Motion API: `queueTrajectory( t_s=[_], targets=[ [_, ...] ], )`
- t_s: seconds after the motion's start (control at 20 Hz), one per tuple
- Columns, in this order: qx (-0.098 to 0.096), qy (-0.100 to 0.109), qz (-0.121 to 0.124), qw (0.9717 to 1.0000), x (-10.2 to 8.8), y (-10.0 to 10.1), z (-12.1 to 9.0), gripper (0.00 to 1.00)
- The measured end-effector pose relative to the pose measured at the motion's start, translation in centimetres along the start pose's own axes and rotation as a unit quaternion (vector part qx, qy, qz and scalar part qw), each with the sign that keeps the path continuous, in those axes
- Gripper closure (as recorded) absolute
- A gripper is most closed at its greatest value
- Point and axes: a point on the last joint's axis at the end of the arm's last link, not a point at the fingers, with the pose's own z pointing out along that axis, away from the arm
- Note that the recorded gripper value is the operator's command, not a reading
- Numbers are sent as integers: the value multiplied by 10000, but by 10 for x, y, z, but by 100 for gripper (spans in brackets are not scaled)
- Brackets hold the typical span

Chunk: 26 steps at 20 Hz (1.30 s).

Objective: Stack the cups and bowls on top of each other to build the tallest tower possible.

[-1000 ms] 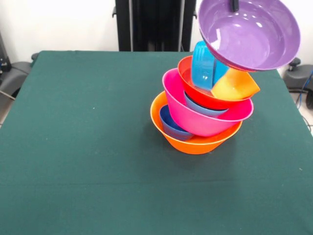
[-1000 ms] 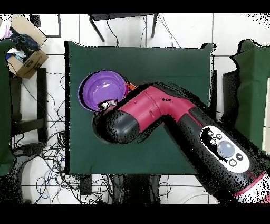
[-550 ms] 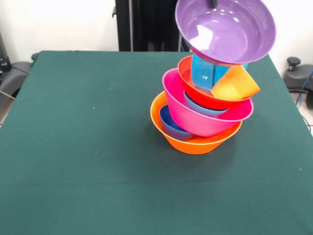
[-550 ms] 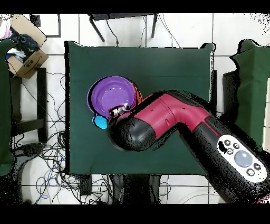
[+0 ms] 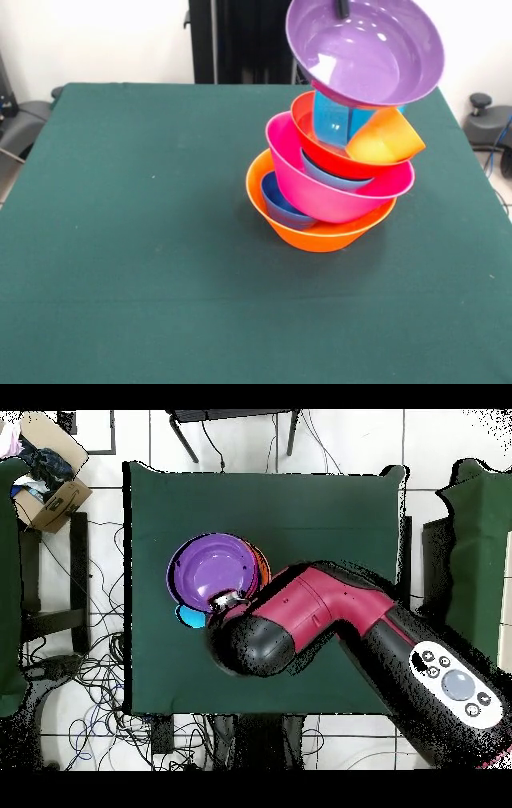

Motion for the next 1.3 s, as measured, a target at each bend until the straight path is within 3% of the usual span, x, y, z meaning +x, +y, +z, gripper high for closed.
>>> queueTrajectory(
  t_s=[0.75, 1.3],
  targets=[
    [262, -499, -106, 9984, -4, 7, 2, 100],
    [856, -722, -348, 9931, -7, 4, 26, 100]
  ],
)
